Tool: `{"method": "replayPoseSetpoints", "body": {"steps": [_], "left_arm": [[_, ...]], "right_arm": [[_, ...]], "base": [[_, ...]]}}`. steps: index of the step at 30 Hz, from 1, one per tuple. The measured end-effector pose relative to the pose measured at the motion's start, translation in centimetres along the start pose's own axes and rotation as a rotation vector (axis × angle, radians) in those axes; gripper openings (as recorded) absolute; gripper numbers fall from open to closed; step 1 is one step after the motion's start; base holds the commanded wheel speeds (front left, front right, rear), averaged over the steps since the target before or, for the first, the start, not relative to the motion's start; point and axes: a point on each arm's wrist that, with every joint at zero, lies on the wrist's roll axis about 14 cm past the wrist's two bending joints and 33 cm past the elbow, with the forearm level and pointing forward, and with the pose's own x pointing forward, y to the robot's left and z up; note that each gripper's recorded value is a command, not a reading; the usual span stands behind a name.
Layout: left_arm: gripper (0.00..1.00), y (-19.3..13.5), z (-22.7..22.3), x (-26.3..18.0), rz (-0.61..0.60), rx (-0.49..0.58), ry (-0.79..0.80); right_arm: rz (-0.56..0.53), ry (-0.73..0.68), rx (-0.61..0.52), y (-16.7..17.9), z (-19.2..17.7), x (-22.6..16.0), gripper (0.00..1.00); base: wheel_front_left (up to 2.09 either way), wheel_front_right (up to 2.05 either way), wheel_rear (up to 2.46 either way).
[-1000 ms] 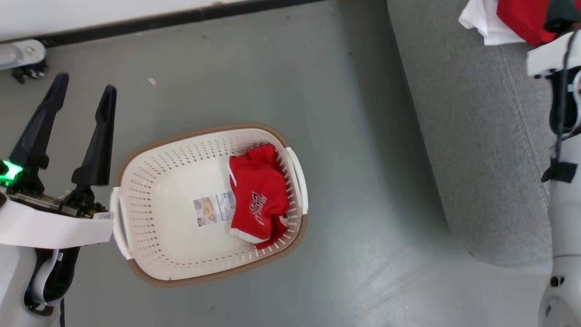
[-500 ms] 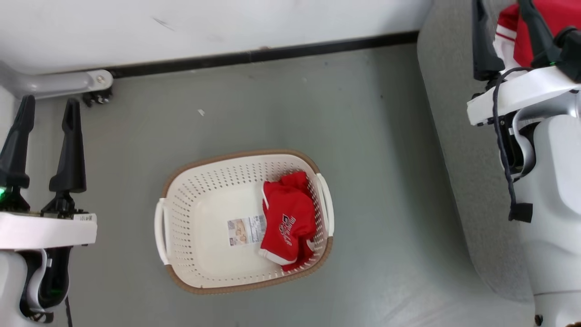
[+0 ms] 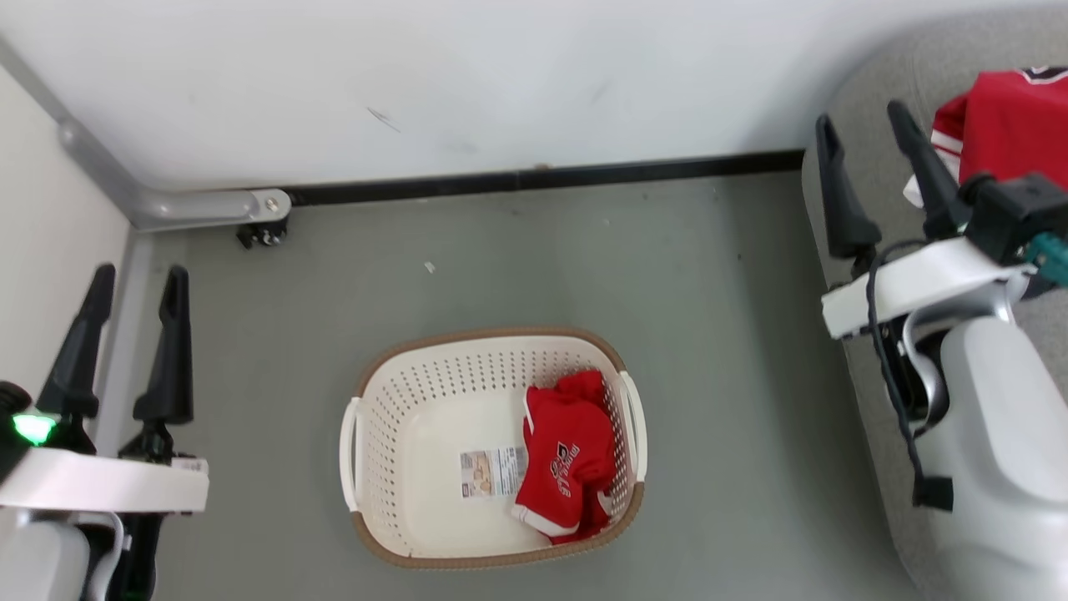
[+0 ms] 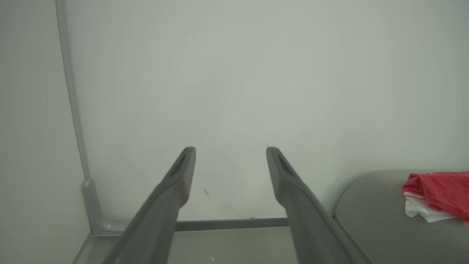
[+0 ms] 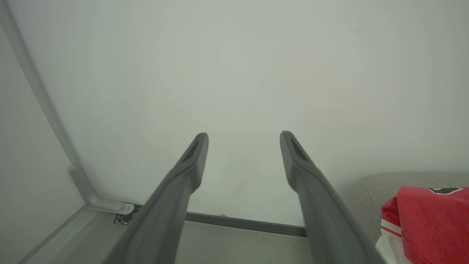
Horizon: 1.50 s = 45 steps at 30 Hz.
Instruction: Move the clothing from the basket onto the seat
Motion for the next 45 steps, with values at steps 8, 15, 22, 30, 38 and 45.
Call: {"method": "replayPoseSetpoints", "body": {"steps": [8,15,22,30,38,45], "left_arm": [[1.00,0.2,0.7,-2.3,0.005,0.052,0.006],[1.00,-0.6,1.6,-4.4,-0.001,0.062,-0.014],[1.00,-0.7,1.6,-6.4,0.016,0.074,-0.008],[1.00,-0.6,1.9,-8.1,0.038,0.072,-0.018],[1.00,-0.4,2.2,-9.4,0.052,0.076,-0.023],[1.00,-0.6,2.0,-9.9,0.054,0.081,-0.021]], "right_arm": [[0.027,-0.040,0.005,1.4,1.9,-2.0,1.00],[0.012,-0.060,0.030,1.5,3.2,-5.1,1.00],[-0.003,-0.081,0.060,1.5,4.3,-7.3,1.00],[-0.044,-0.084,0.063,0.5,4.8,-9.6,1.00],[-0.052,-0.051,0.062,0.6,4.1,-11.6,1.00],[-0.062,-0.034,0.059,0.4,3.8,-12.8,1.00]], "base": [[0.00,0.00,0.00],[0.00,0.00,0.00],[0.00,0.00,0.00],[0.00,0.00,0.00],[0.00,0.00,0.00],[0.00,0.00,0.00]]}}
